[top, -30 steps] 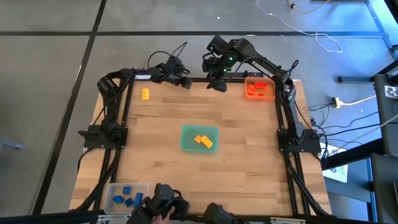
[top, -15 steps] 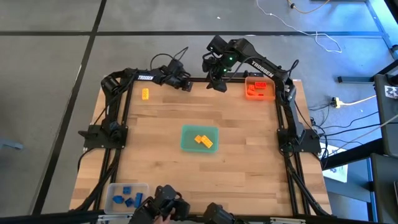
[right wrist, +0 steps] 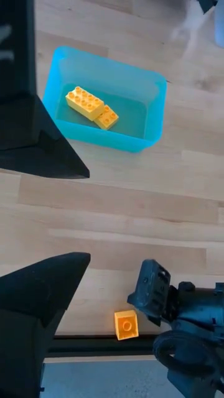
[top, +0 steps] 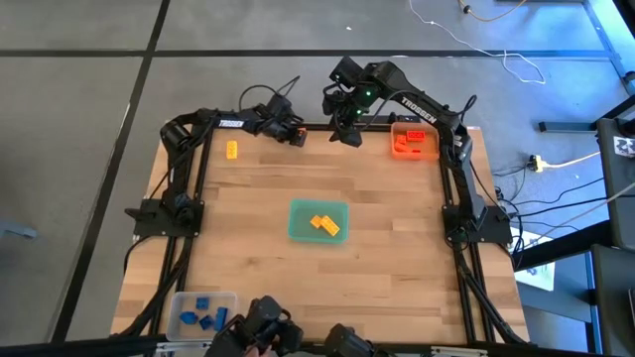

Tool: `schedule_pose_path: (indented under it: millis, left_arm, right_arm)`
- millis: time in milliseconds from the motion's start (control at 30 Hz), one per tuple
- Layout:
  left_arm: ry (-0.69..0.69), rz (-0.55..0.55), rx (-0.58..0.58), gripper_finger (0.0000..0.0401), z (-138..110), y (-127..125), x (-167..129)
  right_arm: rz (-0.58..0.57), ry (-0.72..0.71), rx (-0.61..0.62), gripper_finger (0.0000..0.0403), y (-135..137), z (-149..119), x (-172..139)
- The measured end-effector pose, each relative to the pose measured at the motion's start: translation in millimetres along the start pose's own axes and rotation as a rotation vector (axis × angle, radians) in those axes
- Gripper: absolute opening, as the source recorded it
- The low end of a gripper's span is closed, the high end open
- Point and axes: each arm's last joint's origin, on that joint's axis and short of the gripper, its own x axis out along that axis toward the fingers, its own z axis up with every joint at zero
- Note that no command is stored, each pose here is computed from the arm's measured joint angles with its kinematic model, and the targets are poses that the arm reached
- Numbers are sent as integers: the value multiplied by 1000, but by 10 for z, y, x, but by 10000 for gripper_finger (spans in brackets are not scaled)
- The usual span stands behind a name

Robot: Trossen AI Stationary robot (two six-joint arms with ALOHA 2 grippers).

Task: Sort & place blocks by color
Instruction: Put the yellow game piece into the blue bin

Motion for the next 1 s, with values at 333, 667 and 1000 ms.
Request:
schedule_pose_path:
  millis: [333, 667, 1000]
  left_arm:
    - [-136, 30, 133, 149, 327, -233, -235]
    - [-50, 91, 207, 149, 402, -389, -51]
    - [18, 122, 198, 149, 329, -348, -16]
  right_arm:
    - [0, 0, 0, 205, 0, 0, 0]
    - [-1, 0, -3, 205, -2, -1, 0]
    - [-5, -5, -6, 205, -5, 4, 0]
